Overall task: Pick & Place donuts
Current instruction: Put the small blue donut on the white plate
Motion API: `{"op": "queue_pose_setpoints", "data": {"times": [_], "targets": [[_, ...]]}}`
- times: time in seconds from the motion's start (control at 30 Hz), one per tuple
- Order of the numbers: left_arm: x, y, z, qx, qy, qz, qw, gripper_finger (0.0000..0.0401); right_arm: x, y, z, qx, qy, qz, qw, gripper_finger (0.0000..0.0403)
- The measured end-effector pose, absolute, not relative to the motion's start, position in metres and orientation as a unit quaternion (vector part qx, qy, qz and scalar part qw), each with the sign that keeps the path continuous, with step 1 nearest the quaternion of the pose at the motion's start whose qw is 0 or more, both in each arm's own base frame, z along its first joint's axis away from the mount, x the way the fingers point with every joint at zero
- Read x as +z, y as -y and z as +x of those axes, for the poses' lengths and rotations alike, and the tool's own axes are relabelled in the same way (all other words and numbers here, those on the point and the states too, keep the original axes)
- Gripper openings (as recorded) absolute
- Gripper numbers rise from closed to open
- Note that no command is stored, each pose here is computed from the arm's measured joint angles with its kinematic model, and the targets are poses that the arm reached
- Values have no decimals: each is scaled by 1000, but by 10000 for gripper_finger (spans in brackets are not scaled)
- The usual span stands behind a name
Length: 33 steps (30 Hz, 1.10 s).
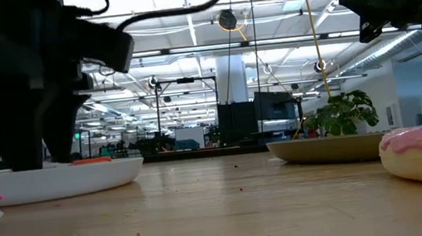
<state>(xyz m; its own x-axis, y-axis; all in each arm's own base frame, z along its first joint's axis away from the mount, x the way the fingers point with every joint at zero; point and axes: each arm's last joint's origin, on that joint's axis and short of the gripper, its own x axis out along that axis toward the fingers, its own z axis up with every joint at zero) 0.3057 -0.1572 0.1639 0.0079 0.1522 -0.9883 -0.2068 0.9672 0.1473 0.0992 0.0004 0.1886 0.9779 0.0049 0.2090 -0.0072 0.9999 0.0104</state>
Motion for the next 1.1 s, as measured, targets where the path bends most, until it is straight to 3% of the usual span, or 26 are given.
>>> {"op": "queue_pose_setpoints", "data": {"times": [0.27, 0.47, 0.6, 0.9, 1.1], "targets": [[227, 153, 308, 126, -657, -45, 742, 312, 188, 0, 99, 3, 104, 6, 995, 0], [265, 173, 320, 65, -616, -105, 778, 281, 189, 0, 99, 3, 104, 6, 995, 0], [269, 188, 319, 26, -609, -119, 783, 219, 188, 0, 99, 3, 104, 6, 995, 0], [269, 204, 309, -1, -619, -115, 777, 22, 188, 0, 99, 3, 104, 6, 995, 0], [270, 212, 304, -8, -618, -109, 779, 10, 188, 0, 99, 3, 104, 6, 995, 0]]}}
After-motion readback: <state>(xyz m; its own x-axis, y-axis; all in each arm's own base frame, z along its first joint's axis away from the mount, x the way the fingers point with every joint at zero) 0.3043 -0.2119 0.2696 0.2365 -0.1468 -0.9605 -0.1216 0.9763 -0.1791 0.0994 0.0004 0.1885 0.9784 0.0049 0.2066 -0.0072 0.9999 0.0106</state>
